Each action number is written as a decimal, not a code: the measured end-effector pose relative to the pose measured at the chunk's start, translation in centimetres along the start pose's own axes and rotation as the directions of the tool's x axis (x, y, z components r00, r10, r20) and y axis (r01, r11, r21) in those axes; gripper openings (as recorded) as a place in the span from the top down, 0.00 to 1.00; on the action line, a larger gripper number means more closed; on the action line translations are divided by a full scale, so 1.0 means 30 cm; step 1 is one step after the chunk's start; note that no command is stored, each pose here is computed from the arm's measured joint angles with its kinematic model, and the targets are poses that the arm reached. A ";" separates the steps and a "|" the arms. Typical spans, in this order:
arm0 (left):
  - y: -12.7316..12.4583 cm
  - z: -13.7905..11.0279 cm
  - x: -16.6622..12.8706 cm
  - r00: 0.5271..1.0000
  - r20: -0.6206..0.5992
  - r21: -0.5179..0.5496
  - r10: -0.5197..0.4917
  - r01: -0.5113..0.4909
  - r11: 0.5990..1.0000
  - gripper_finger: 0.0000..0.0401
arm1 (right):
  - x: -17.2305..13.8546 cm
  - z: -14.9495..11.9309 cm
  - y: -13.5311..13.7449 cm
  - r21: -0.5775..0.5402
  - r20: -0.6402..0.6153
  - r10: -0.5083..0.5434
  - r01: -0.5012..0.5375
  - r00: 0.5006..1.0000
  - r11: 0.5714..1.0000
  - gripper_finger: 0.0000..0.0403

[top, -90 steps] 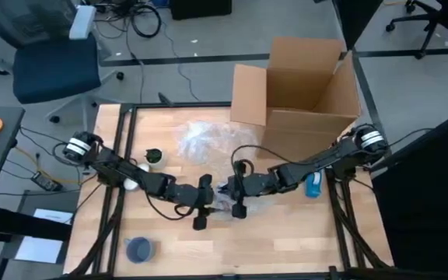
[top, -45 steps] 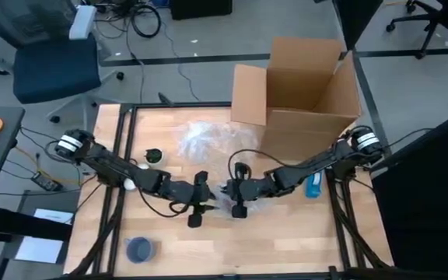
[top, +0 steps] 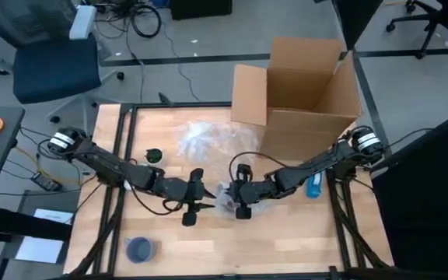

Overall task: Wrap mug
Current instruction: Wrap the black mug with bubble wrap

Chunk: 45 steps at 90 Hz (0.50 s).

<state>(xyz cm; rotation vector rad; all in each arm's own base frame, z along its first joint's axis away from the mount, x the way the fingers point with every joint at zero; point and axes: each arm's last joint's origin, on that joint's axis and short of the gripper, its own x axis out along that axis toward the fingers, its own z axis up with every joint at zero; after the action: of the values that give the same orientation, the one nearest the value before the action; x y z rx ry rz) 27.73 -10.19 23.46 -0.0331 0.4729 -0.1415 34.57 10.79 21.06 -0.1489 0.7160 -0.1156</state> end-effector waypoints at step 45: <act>-0.079 -0.004 -0.019 0.997 0.023 0.036 -0.072 0.071 0.997 0.70 | 0.000 -0.004 0.001 -0.004 -0.013 0.013 -0.013 1.000 1.000 1.00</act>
<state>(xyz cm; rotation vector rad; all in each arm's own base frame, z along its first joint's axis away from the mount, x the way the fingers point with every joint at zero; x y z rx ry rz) 26.87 -12.46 23.78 -0.0175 0.4447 -0.2193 34.49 10.82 20.97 -0.1472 0.7305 -0.1027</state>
